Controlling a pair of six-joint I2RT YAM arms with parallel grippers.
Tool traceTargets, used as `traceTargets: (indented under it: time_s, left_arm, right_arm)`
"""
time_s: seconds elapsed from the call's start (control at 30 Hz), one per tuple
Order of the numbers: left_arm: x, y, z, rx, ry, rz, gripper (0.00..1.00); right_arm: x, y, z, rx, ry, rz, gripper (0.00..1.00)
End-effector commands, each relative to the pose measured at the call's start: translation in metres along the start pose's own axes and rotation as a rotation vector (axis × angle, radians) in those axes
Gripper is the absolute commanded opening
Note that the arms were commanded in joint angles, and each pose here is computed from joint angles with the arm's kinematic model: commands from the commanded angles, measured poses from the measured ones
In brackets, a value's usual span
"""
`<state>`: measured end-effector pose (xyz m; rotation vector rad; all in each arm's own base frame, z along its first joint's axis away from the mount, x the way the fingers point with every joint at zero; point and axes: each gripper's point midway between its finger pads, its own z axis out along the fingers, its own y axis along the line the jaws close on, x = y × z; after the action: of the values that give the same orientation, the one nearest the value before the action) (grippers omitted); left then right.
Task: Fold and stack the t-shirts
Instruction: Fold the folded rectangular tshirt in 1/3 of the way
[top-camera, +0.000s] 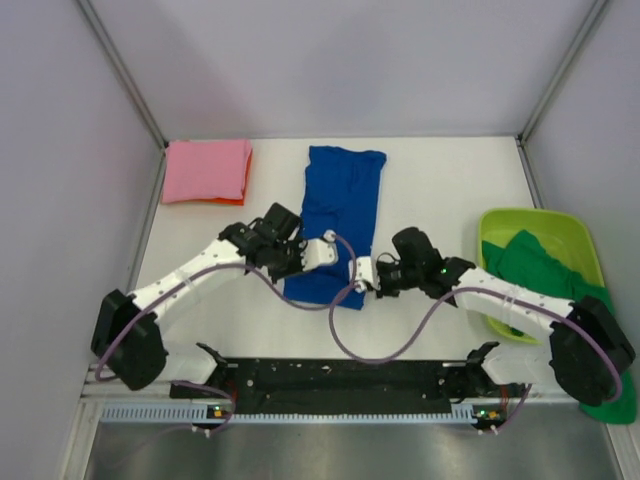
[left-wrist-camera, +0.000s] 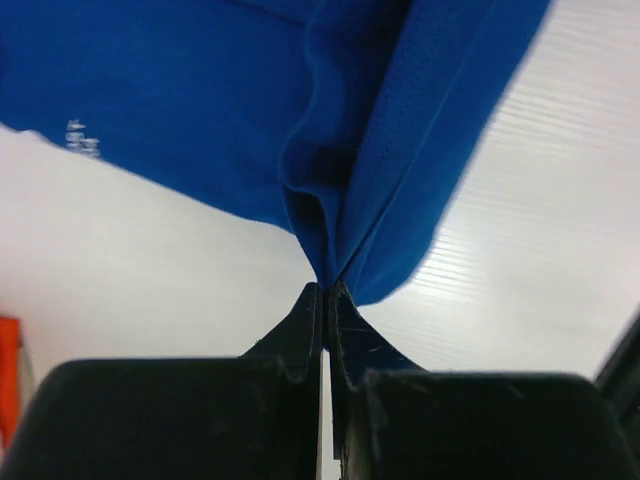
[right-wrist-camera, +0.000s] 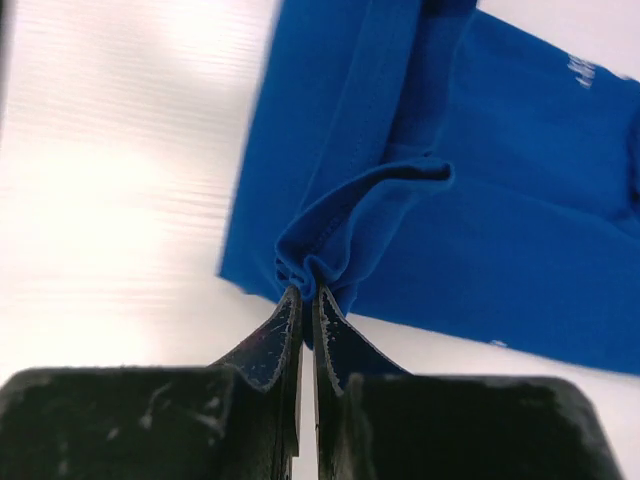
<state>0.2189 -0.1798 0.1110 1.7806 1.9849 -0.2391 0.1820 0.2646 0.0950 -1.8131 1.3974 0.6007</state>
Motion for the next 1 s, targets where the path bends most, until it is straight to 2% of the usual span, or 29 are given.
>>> traceTargets:
  time_s: [0.0, 0.13, 0.37, 0.77, 0.83, 0.93, 0.97]
  left_arm:
    - [-0.018, 0.089, -0.003, -0.214, 0.015, -0.115, 0.0]
    - [-0.02, 0.144, 0.007, -0.238, 0.039, -0.21, 0.0]
    - [-0.036, 0.191, 0.035, -0.266, 0.037, -0.201, 0.0]
    - [-0.03, 0.229, 0.075, -0.3, 0.074, -0.236, 0.0]
    - [-0.027, 0.235, 0.08, -0.315, 0.079, -0.257, 0.09]
    - [-0.018, 0.268, 0.076, -0.454, 0.083, -0.328, 0.29]
    - [-0.019, 0.285, 0.07, -0.511, 0.062, -0.359, 0.36]
  right_arm:
    - [-0.004, -0.078, -0.006, 0.192, -0.031, 0.002, 0.0]
    - [0.021, -0.126, -0.004, 0.259, 0.041, 0.036, 0.0]
    - [0.052, -0.182, -0.005, 0.359, 0.123, 0.028, 0.0]
    - [0.091, -0.22, 0.002, 0.387, 0.188, 0.033, 0.01]
    - [0.096, -0.239, 0.0, 0.464, 0.197, 0.061, 0.16]
    - [0.108, -0.273, -0.011, 0.615, 0.212, 0.129, 0.46]
    - [0.112, -0.286, -0.018, 0.67, 0.216, 0.162, 0.5]
